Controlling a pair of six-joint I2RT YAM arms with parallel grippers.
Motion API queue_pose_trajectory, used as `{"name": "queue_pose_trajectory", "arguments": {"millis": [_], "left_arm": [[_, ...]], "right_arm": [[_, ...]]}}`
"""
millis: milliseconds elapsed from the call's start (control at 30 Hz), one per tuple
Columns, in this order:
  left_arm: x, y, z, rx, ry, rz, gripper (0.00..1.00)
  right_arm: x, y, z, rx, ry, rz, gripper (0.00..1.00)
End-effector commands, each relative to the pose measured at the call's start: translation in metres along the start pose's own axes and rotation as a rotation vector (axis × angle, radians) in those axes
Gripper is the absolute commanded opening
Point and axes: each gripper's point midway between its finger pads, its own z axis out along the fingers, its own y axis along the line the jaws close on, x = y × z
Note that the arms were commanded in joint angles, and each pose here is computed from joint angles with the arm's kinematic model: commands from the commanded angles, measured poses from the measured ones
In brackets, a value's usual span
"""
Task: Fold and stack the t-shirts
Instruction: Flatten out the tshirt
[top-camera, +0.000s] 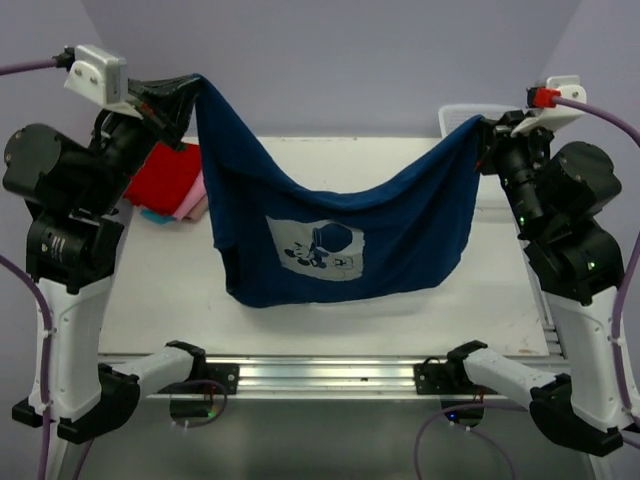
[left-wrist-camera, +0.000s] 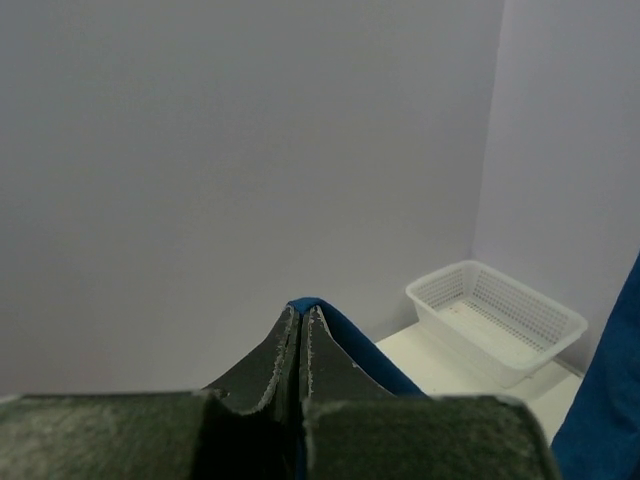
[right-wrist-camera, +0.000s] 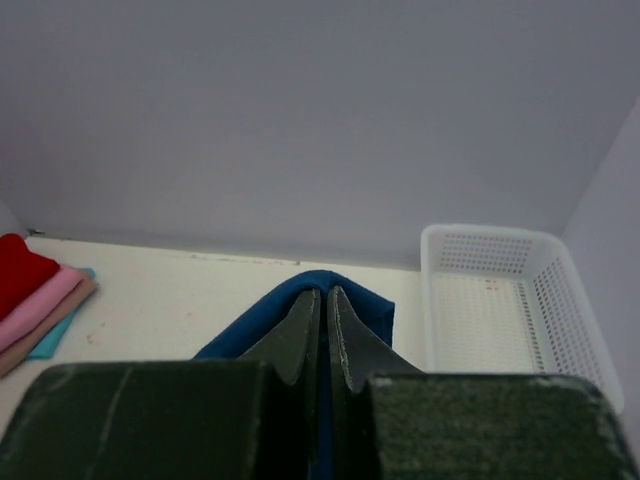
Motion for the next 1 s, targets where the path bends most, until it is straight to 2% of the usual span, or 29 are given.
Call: {"name": "queue_pose_trajectory", "arguments": {"millis": [0,33,67,100,133,167,200,233,267,333,367,433,500,567,667,700,733,767,800,833,867,967], "left_arm": [[0.001,0.013,0.031,-0.049,0.001,0.068,0.00],[0.005,0.027,0.040,-0.142,0.014,0.073,0.00],[0.033,0.032,0.066,-0.167,0.083,0.150,0.00],[0.026,0.017,0.076,-0.147,0.083,0.157,0.00],[0.034,0.021,0.088,-0.165,0.106,0.175,0.00],[0.064,0.026,0.114,-0.177,0.169,0.190,0.00],[0.050,0.034,0.119,-0.221,0.136,0.203,0.00],[0.054,0.041,0.127,-0.246,0.138,0.236,0.00],[0.068,0.047,0.140,-0.269,0.154,0.259,0.00],[0.066,0.055,0.152,-0.288,0.117,0.256,0.00],[0.073,0.074,0.159,-0.307,0.120,0.244,0.00],[0.084,0.089,0.164,-0.274,0.126,0.178,0.00],[0.105,0.119,0.160,-0.340,0.167,0.207,0.00],[0.121,0.128,0.151,-0.361,0.207,0.245,0.00],[0.098,0.130,0.128,-0.378,0.174,0.279,0.00],[0.078,0.117,0.123,-0.329,0.108,0.278,0.00],[0.061,0.109,0.113,-0.317,0.056,0.282,0.00],[0.025,0.088,0.089,-0.299,-0.048,0.304,0.00],[0.009,0.077,0.075,-0.309,-0.088,0.324,0.00],[-0.005,0.063,0.063,-0.293,-0.122,0.378,0.00],[-0.027,0.026,0.041,-0.212,-0.196,0.360,0.00],[-0.054,-0.010,0.004,-0.089,-0.295,0.333,0.00]], "right_arm": [[-0.015,-0.008,0.015,0.061,-0.019,-0.075,0.00],[-0.006,-0.005,0.029,0.063,0.012,-0.090,0.00],[-0.015,-0.009,0.032,0.092,-0.003,-0.088,0.00],[-0.016,-0.011,0.037,0.108,-0.002,-0.104,0.00],[-0.014,-0.012,0.044,0.123,0.005,-0.114,0.00],[-0.015,-0.012,0.055,0.138,0.010,-0.135,0.00],[-0.014,-0.016,0.062,0.170,0.014,-0.142,0.00],[-0.024,-0.018,0.064,0.185,-0.006,-0.141,0.00],[-0.016,-0.017,0.080,0.193,0.017,-0.153,0.00],[-0.029,-0.026,0.088,0.220,-0.005,-0.141,0.00],[-0.019,-0.028,0.105,0.234,0.023,-0.148,0.00],[-0.024,-0.032,0.115,0.249,0.012,-0.147,0.00],[-0.011,-0.035,0.133,0.266,0.042,-0.167,0.00],[-0.008,-0.037,0.140,0.270,0.048,-0.175,0.00],[-0.012,-0.030,0.136,0.223,0.027,-0.165,0.00],[-0.030,-0.024,0.132,0.192,-0.049,-0.143,0.00],[-0.038,-0.022,0.108,0.161,-0.097,-0.131,0.00],[-0.048,-0.012,0.096,0.115,-0.157,-0.139,0.00],[-0.058,-0.008,0.082,0.103,-0.219,-0.144,0.00],[-0.080,-0.009,0.050,0.099,-0.335,-0.133,0.00],[-0.086,0.002,0.036,0.064,-0.373,-0.166,0.00],[-0.105,0.005,-0.011,0.009,-0.514,-0.158,0.00]]}}
